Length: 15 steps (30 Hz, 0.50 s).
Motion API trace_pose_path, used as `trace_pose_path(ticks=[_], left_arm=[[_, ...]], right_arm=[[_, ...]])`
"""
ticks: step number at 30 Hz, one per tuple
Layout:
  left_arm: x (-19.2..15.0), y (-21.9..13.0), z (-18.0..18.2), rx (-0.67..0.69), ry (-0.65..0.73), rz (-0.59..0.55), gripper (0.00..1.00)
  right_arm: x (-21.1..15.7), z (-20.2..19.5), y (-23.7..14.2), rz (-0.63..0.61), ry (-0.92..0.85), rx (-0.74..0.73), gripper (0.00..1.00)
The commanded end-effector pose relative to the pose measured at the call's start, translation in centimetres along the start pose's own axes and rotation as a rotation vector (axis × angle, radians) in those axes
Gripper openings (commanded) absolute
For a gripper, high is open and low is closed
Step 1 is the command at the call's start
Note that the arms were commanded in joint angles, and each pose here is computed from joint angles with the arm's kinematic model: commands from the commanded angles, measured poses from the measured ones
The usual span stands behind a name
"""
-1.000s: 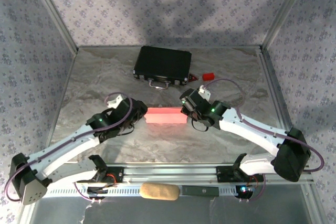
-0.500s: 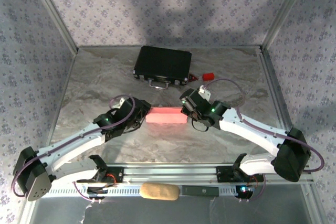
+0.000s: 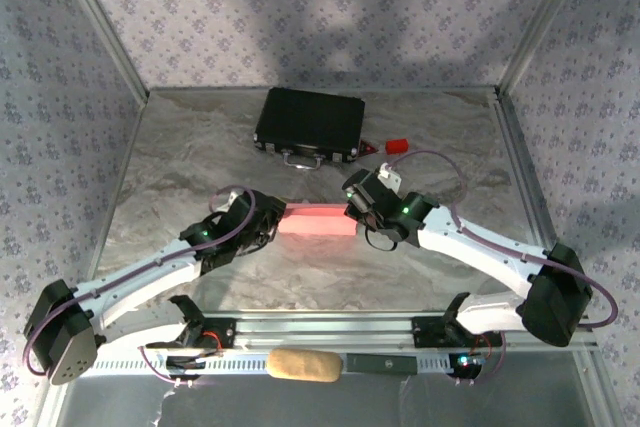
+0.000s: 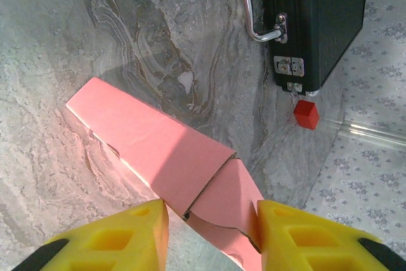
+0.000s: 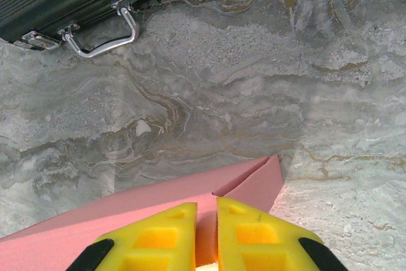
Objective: Fold the paper box
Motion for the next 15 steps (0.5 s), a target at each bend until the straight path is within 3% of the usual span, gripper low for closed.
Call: trace_pose_path(ticks=[1,9,15], left_arm=[[0.7,0.3,1.8,0.065,-0.031,-0.041,0.33],[1.0,0.9,3.4,0.111,-0.047,-0.057,0.22],[1.2,1.1,3.9,0.138,-0.054,-0.069,0.18]], right_arm=[[-1.6,-2.0,1.0,0.071,-0.067,-0.129,0.15],[-1.4,-1.9,0.9,0.070,-0.105,-0.130,0.16],[-0.9,-1.9,0.0,0.077,-0.147,-0.114,0.23]])
Point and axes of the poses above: each hand's point on the last joint's axis, 136 mm out from that joint toward the fingers, its own y axis out along the fingers, its own z axis along the line the jaws close on, x = y × z, the point moved 9 cm from there along -y, back along the fingers, and after that the axes turned 9 degrees about -y, right-handed, at the moved point
